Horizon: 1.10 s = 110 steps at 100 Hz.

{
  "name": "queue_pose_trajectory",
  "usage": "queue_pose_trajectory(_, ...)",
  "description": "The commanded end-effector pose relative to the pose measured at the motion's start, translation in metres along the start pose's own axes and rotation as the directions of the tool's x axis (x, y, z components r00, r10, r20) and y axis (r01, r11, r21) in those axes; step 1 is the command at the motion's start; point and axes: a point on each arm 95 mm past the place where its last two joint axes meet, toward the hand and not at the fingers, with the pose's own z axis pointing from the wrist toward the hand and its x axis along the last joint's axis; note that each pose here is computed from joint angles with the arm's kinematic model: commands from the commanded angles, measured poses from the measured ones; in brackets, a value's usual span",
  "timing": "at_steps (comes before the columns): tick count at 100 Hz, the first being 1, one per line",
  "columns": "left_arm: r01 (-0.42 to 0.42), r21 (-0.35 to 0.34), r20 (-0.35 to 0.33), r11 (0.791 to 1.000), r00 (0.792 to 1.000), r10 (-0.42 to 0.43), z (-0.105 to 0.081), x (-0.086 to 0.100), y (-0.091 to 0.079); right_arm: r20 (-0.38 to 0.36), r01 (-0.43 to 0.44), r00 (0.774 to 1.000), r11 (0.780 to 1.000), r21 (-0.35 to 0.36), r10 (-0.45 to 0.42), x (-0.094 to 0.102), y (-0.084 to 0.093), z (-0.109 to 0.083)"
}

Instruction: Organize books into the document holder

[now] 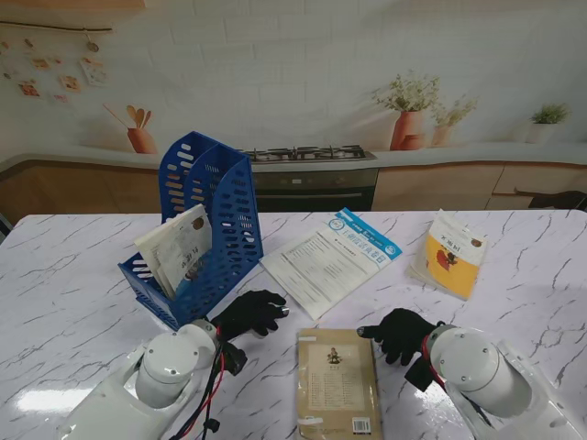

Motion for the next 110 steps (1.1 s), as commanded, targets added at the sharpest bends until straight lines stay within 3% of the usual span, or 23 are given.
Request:
queue_pose_trajectory(1, 0.022, -0.041, 0.024, 0.999, 0.999, -0.021, 0.000, -0.010, 0.012, 0.025, -0.015, 1.000, 0.998, 0.053, 0.013, -0.006, -0.015, 0.004)
queue_pose_trajectory(26, 0.043, -0.071, 0.103, 0.997, 0.994, -0.036, 0.004, -0.014, 0.018, 0.048, -0.080, 0.996, 0.991, 0.111, 0.075, -0.003, -0.021, 0.007)
queue_pose_trajectory(54, 0.047, -0.114, 0.165, 0.992, 0.986, -0.028, 0.000, -0.012, 0.022, 0.052, -0.105, 0.994, 0.989, 0.106, 0.100, -0.003, -0.023, 0.002)
queue_pose_trajectory(79, -0.026, -0.081, 0.213, 0.996, 0.976, 0.043, -0.010, -0.004, 0.024, 0.057, -0.117, 0.992, 0.989, 0.085, 0.112, -0.002, -0.024, -0.009)
queue_pose_trajectory(110, 0.023, -0.146, 0.243, 0.989, 0.970, 0.013, -0.005, -0.010, 0.026, 0.093, -0.182, 0.981, 0.971, 0.154, 0.169, -0.004, -0.030, -0.012)
